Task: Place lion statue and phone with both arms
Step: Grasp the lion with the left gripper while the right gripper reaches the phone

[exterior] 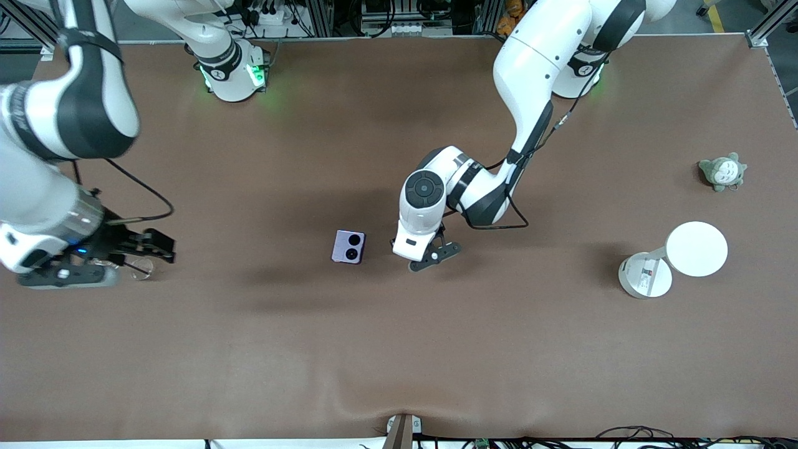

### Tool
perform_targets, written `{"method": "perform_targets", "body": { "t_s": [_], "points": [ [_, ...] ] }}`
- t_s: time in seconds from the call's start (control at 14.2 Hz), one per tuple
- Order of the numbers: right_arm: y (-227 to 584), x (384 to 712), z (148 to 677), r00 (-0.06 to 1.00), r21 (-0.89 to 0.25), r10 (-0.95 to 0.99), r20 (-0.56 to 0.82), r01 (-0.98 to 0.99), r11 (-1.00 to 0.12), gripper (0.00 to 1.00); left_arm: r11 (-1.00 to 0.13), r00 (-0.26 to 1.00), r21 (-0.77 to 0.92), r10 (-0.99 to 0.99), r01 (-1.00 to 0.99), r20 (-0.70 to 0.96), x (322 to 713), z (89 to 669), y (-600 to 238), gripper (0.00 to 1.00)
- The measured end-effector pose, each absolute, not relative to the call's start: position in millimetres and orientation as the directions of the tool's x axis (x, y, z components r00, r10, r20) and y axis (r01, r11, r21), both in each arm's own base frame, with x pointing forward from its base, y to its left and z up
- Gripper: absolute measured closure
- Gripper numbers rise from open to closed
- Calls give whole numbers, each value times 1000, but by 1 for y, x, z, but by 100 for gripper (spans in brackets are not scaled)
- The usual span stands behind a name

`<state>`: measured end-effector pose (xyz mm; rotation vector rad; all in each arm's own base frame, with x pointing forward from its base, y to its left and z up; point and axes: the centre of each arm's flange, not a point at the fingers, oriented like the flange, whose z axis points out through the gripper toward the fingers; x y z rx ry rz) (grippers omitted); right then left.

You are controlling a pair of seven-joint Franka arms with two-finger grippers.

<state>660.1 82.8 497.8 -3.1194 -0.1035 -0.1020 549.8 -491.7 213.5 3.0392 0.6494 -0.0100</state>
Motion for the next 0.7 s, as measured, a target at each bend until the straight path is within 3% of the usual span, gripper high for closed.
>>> {"method": "perform_targets", "body": {
  "t_s": [0.35,0.7],
  "points": [
    [142,663,430,991,-44,132,-35,130,-990,0,-951,951,30,308,308,4,561,228,-482,64],
    [201,657,349,973,-98,178,-149,165,-981,0,-997,996,-48,70,68,-56,594,298,-393,64]
  ]
}}
